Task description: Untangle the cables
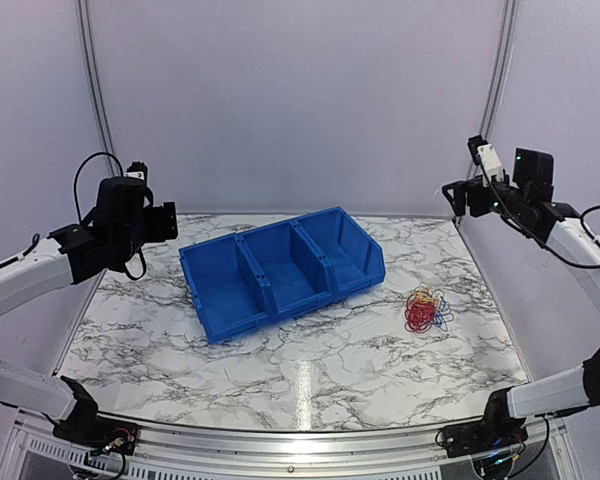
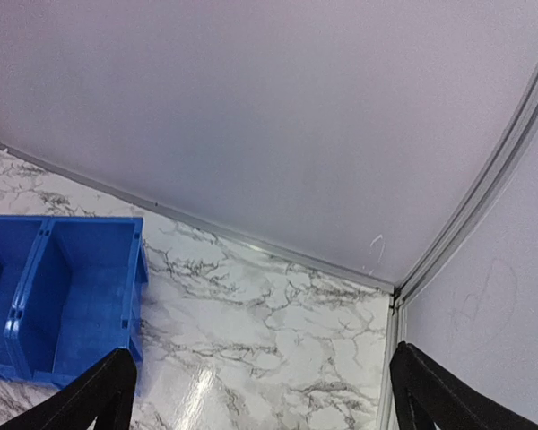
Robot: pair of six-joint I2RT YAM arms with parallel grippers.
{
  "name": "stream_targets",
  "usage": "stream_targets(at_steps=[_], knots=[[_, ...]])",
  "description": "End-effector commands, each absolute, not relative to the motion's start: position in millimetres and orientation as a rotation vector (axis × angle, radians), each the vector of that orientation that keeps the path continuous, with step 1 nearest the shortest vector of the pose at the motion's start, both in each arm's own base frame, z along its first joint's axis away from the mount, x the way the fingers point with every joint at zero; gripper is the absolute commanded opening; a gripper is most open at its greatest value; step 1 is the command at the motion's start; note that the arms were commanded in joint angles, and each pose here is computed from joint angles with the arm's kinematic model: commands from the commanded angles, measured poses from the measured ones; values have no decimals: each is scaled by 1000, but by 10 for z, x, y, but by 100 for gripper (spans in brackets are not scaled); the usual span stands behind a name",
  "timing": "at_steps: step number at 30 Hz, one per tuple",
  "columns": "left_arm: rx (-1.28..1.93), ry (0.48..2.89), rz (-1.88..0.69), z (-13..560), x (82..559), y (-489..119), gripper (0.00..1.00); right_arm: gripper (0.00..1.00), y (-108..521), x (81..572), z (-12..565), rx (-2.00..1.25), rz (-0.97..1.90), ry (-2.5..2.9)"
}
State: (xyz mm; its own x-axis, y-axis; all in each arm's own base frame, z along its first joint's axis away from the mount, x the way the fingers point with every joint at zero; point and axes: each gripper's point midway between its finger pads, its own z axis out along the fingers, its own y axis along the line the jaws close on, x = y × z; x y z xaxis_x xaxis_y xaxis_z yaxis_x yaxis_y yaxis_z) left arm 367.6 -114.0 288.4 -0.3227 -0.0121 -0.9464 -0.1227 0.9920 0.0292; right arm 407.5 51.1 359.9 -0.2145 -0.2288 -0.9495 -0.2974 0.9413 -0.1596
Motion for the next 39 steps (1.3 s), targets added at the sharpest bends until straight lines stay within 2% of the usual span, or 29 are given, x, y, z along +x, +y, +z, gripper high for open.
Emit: stream_targets(at_steps=[1,7,13,18,26,32,39], knots=[[-76,1846,28,2842,3702,-1092,92,99,440,3987,3406,-341,47,1782],[40,1842,-14,2536,3601,-1106,83,99,464,3770,2758,-398,45,1835],[207,1792,-150,2478,3413,-1459,72,99,671,3478,2230,-621,92,1845],[392,1737,-328,2583,3182,-2100,66,99,752,3417,1965,-728,125,1888],[665,1712,-577,2552,2807,-3372,64,96,786,3417,1936,-819,153,1945],[762,1763,-735,2316,2507,-4155,60,95,713,3483,1738,-860,154,2095],[896,1821,-868,1939,2068,-4699,59,95,532,3584,1414,-806,202,2254]])
